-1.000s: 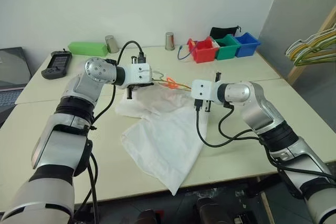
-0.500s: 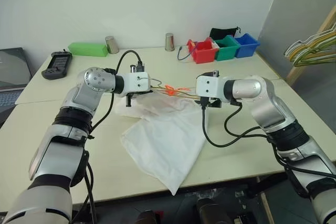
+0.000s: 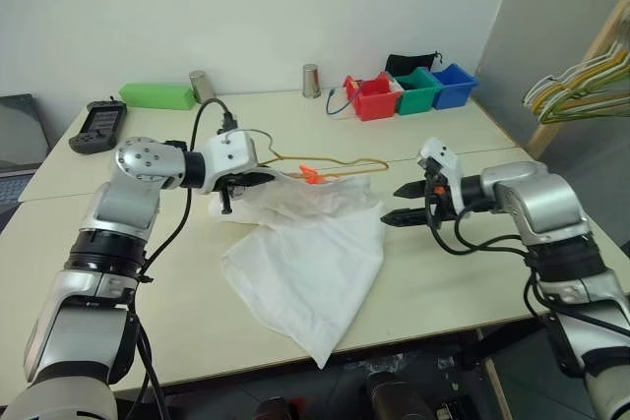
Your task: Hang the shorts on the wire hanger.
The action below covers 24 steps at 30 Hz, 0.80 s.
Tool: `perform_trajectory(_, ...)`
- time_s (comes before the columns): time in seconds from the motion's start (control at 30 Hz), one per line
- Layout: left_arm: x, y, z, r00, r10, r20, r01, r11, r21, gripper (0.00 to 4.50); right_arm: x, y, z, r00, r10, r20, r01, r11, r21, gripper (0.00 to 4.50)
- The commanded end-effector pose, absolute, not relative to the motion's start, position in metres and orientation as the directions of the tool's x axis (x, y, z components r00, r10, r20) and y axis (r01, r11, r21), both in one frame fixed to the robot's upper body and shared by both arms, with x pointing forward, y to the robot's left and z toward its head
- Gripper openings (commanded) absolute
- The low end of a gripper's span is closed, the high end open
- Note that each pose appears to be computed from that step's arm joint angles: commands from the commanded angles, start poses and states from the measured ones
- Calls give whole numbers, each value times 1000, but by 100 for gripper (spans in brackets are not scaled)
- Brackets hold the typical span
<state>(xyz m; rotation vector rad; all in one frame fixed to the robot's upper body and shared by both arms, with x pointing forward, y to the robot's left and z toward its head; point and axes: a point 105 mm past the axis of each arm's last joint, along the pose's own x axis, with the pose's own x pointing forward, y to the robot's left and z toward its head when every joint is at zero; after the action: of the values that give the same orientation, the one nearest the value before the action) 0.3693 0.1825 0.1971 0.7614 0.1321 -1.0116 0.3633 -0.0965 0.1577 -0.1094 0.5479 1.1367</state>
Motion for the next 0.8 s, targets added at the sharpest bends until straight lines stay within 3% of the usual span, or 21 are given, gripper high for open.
perform_trajectory(0.03, 362, 186, 219, 567, -730, -383, 783, 331, 527, 0, 380, -83, 168, 325, 841, -433, -893, 423, 152, 447)
perform_trajectory(0.3, 354, 188, 220, 573, -726, -381, 783, 348, 515, 0, 400, -55, 161, 304, 862, -406, -896, 404, 186, 447)
perform_trajectory(0.43, 353, 188, 220, 576, -723, -382, 782, 351, 515, 0, 401, -54, 153, 289, 854, -432, -897, 399, 189, 447)
perform_trajectory(0.6, 354, 190, 219, 579, -717, -388, 779, 348, 521, 0, 411, -66, 144, 342, 820, -459, -862, 468, 195, 447)
perform_trajectory(0.73, 353, 190, 218, 576, -718, -392, 782, 344, 520, 0, 416, -69, 146, 368, 816, -445, -846, 493, 205, 447)
perform_trajectory(0.8, 353, 190, 218, 574, -718, -394, 783, 341, 519, 0, 413, -59, 159, 326, 867, -376, -854, 441, 276, 447)
